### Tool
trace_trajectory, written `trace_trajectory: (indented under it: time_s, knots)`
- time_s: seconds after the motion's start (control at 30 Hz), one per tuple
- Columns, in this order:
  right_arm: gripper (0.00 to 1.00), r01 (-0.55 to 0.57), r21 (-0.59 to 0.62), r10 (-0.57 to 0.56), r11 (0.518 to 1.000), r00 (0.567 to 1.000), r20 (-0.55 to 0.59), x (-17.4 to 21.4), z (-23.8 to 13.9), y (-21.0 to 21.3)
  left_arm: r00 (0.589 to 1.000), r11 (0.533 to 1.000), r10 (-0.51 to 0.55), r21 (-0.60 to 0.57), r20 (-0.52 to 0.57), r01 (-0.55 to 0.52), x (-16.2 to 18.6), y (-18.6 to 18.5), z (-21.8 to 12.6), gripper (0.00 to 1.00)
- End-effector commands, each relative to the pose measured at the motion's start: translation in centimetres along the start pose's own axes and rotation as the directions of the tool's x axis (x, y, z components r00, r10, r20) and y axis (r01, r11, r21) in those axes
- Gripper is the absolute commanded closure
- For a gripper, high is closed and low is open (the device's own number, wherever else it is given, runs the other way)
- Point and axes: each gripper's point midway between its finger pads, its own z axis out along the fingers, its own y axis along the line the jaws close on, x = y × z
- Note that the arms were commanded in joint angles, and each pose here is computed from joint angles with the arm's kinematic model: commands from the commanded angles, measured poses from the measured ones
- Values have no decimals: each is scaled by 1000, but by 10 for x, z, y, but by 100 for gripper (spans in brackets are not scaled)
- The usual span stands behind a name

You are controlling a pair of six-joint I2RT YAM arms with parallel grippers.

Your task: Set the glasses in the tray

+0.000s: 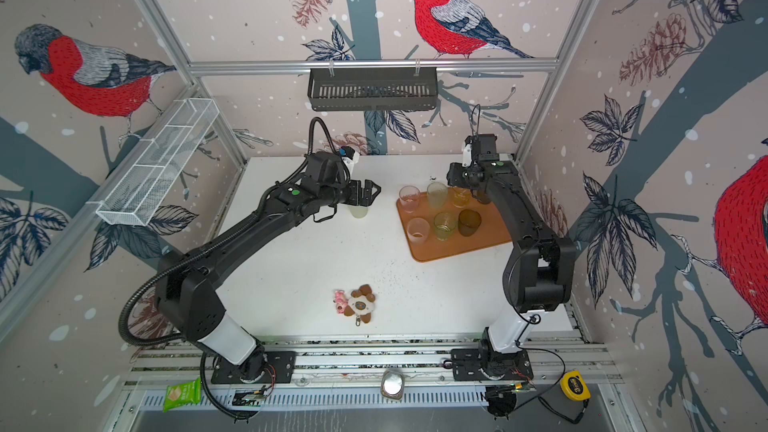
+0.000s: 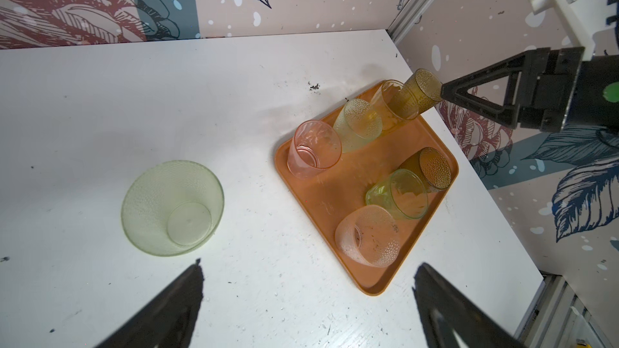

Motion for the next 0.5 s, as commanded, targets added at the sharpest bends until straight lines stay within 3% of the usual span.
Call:
trace_trajectory:
  time_s: [0.0, 0.47]
  knots:
    - [35, 2, -8, -2, 1000, 1000, 27, -8, -4, 12, 999, 1000, -28, -9, 25, 28, -6, 9, -5, 2]
    - [24, 76, -58, -75, 995, 997, 25, -14, 3, 67, 991, 983, -134, -121, 24, 136, -6, 66, -19, 2]
